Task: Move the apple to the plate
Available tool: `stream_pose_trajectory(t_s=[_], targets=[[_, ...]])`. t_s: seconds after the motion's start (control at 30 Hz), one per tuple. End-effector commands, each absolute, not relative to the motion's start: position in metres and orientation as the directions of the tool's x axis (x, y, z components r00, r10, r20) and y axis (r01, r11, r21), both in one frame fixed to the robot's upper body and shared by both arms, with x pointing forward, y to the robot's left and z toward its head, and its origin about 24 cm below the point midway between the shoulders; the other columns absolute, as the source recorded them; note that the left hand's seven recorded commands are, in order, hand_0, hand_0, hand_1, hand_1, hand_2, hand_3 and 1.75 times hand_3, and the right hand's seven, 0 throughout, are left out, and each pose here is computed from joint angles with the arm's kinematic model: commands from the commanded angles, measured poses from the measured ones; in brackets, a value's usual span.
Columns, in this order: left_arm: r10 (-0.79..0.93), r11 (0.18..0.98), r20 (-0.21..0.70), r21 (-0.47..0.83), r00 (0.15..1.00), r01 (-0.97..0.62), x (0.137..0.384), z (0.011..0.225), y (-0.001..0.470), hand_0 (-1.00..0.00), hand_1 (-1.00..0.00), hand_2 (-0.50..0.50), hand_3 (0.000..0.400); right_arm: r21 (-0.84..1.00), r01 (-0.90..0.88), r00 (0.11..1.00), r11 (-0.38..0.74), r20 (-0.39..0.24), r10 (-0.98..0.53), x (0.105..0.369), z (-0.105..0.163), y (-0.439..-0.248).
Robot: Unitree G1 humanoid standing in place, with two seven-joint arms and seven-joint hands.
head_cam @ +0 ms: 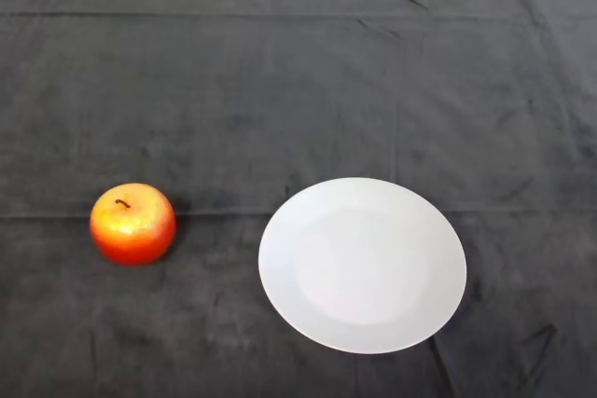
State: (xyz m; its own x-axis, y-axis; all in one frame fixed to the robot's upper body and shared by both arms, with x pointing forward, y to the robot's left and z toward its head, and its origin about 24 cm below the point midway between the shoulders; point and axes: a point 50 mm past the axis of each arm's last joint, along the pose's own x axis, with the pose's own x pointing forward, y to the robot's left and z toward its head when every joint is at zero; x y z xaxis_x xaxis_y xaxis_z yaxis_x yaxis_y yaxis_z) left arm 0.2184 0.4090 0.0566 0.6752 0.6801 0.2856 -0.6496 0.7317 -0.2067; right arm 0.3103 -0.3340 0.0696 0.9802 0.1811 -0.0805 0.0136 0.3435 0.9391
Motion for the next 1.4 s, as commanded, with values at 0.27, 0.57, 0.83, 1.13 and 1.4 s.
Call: stream_pose_trajectory(t_s=[0.27, 0.57, 0.83, 1.13, 1.4], targets=[[0.448, 0.894, 0.263, -0.113, 0.855, -0.434, 0.253, 0.056, 0.377, 0.00, 0.00, 0.00, 0.000, 0.940, -0.017, 0.987, 0.340, -0.039, 0.158, 0.311, 0.080, -0.341], [0.286, 0.958, 0.226, -0.048, 0.931, -0.283, 0.271, 0.050, 0.348, 0.00, 0.00, 0.00, 0.000, 0.940, -0.017, 0.987, 0.341, -0.039, 0.158, 0.311, 0.080, -0.341], [0.187, 0.982, 0.216, -0.003, 0.958, -0.191, 0.283, 0.047, 0.322, 0.00, 0.00, 0.00, 0.000, 0.939, -0.017, 0.987, 0.342, -0.040, 0.157, 0.311, 0.080, -0.341], [0.090, 0.994, 0.207, 0.041, 0.974, -0.100, 0.294, 0.042, 0.287, 0.00, 0.00, 0.00, 0.000, 0.939, -0.016, 0.987, 0.344, -0.040, 0.157, 0.311, 0.080, -0.341], [-0.007, 0.997, 0.179, 0.078, 0.984, -0.007, 0.299, 0.033, 0.256, 0.00, 0.00, 0.00, 0.000, 0.938, -0.016, 0.987, 0.345, -0.041, 0.156, 0.311, 0.080, -0.341]])
